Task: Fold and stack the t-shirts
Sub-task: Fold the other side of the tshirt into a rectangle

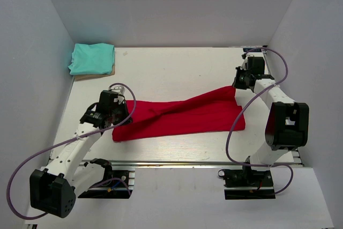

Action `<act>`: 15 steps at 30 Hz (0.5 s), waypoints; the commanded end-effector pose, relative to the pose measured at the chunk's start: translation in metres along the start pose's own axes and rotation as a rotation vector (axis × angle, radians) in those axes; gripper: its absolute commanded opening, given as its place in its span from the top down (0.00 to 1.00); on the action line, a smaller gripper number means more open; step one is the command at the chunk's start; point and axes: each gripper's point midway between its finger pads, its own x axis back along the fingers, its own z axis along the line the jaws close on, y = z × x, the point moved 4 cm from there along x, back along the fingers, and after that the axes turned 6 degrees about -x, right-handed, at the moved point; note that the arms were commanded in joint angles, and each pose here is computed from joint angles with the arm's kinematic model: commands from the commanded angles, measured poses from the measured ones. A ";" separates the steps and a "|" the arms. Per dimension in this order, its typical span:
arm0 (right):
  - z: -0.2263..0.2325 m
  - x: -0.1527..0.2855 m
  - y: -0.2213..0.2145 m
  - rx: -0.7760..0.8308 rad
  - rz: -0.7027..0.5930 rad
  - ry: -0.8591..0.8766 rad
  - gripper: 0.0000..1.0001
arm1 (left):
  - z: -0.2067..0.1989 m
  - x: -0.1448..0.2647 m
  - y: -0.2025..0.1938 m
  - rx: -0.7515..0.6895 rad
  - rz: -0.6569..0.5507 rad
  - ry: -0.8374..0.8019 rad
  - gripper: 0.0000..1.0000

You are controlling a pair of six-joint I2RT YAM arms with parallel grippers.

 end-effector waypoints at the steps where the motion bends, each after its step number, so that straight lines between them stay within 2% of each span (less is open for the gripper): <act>1: -0.005 0.006 -0.011 -0.001 0.021 -0.019 1.00 | 0.004 0.004 0.002 0.029 0.021 0.053 1.00; 9: -0.014 -0.002 -0.046 -0.048 0.090 -0.049 1.00 | 0.012 -0.007 -0.031 0.108 0.133 0.087 1.00; 11: -0.018 -0.002 -0.058 -0.083 0.111 -0.076 0.89 | 0.013 -0.010 -0.036 0.136 0.159 0.099 1.00; 12: -0.021 -0.002 -0.062 -0.095 0.114 -0.097 0.82 | 0.014 -0.011 -0.039 0.138 0.179 0.107 0.96; 14: -0.027 0.001 -0.073 -0.137 0.119 -0.148 0.64 | 0.017 -0.015 -0.047 0.154 0.231 0.128 0.80; 15: -0.029 0.003 -0.075 -0.147 0.115 -0.162 0.54 | 0.017 -0.013 -0.048 0.156 0.253 0.137 0.76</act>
